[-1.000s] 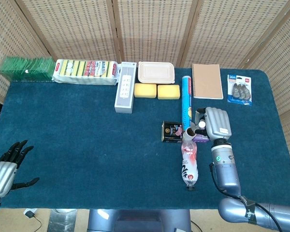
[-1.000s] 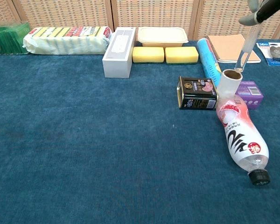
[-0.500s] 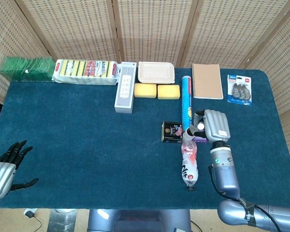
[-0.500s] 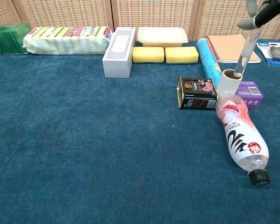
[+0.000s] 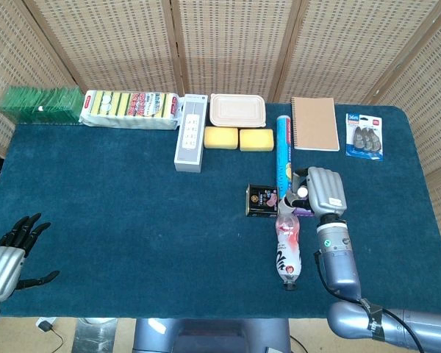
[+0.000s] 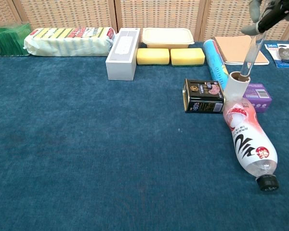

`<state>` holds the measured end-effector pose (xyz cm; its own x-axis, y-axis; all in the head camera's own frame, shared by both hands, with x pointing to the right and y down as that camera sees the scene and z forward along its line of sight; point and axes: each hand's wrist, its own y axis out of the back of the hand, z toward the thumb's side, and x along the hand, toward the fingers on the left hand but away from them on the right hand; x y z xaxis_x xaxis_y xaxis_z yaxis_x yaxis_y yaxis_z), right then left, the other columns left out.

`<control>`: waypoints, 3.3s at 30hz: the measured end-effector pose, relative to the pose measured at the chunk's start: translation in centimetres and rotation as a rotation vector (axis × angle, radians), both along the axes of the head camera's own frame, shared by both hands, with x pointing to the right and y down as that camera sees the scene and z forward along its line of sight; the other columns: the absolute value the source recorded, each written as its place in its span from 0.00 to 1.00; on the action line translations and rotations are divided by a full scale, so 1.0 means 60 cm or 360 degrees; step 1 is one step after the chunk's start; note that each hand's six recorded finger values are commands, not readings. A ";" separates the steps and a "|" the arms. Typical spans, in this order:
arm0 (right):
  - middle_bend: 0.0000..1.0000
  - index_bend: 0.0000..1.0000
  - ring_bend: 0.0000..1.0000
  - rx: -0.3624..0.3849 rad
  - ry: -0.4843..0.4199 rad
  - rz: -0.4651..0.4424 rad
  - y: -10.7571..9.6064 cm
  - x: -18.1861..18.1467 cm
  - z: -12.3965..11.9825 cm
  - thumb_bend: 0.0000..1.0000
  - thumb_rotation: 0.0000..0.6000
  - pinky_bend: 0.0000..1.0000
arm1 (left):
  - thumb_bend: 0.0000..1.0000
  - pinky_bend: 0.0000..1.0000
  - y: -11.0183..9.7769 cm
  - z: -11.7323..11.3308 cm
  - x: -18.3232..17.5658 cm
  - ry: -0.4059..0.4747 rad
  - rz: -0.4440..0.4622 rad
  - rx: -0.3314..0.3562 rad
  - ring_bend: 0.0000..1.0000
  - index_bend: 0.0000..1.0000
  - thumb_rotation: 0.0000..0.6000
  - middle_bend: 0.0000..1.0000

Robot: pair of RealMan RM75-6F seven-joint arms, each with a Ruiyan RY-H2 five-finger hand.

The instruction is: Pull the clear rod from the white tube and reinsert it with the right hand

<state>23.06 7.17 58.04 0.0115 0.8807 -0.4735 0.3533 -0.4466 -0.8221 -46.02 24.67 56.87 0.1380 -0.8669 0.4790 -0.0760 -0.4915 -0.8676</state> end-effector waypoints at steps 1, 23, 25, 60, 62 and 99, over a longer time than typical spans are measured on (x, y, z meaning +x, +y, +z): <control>1.00 0.80 1.00 -0.0003 0.0000 0.0001 0.000 0.000 0.002 0.43 1.00 1.00 | 0.11 0.23 0.000 0.000 0.000 0.0000 -0.0001 0.0001 0.02 0.11 0.74 0.05; 1.00 0.80 1.00 -0.0073 0.0004 0.0000 -0.004 -0.012 0.052 0.40 1.00 1.00 | 0.11 0.23 -0.002 0.004 0.000 -0.0008 -0.0007 -0.0010 0.02 0.11 0.75 0.05; 1.00 0.80 1.00 -0.0081 0.0008 -0.0009 -0.004 -0.014 0.057 0.39 1.00 1.00 | 0.11 0.23 -0.003 0.004 -0.001 -0.0009 -0.0011 -0.0011 0.02 0.11 0.74 0.05; 0.76 0.67 0.75 -0.0126 0.0072 -0.0060 -0.009 -0.028 0.118 0.32 1.00 0.71 | 0.11 0.23 -0.008 0.009 -0.004 -0.0015 -0.0023 -0.0026 0.02 0.11 0.75 0.05; 0.73 0.65 0.71 -0.0126 0.0072 -0.0062 -0.010 -0.027 0.118 0.31 1.00 0.68 | 0.11 0.23 -0.008 0.009 -0.004 -0.0015 -0.0022 -0.0027 0.02 0.11 0.75 0.05; 0.37 0.38 0.34 -0.0114 0.0109 -0.0154 -0.017 0.007 0.109 0.24 1.00 0.31 | 0.11 0.23 -0.007 0.008 0.000 -0.0011 -0.0004 -0.0027 0.02 0.11 0.74 0.05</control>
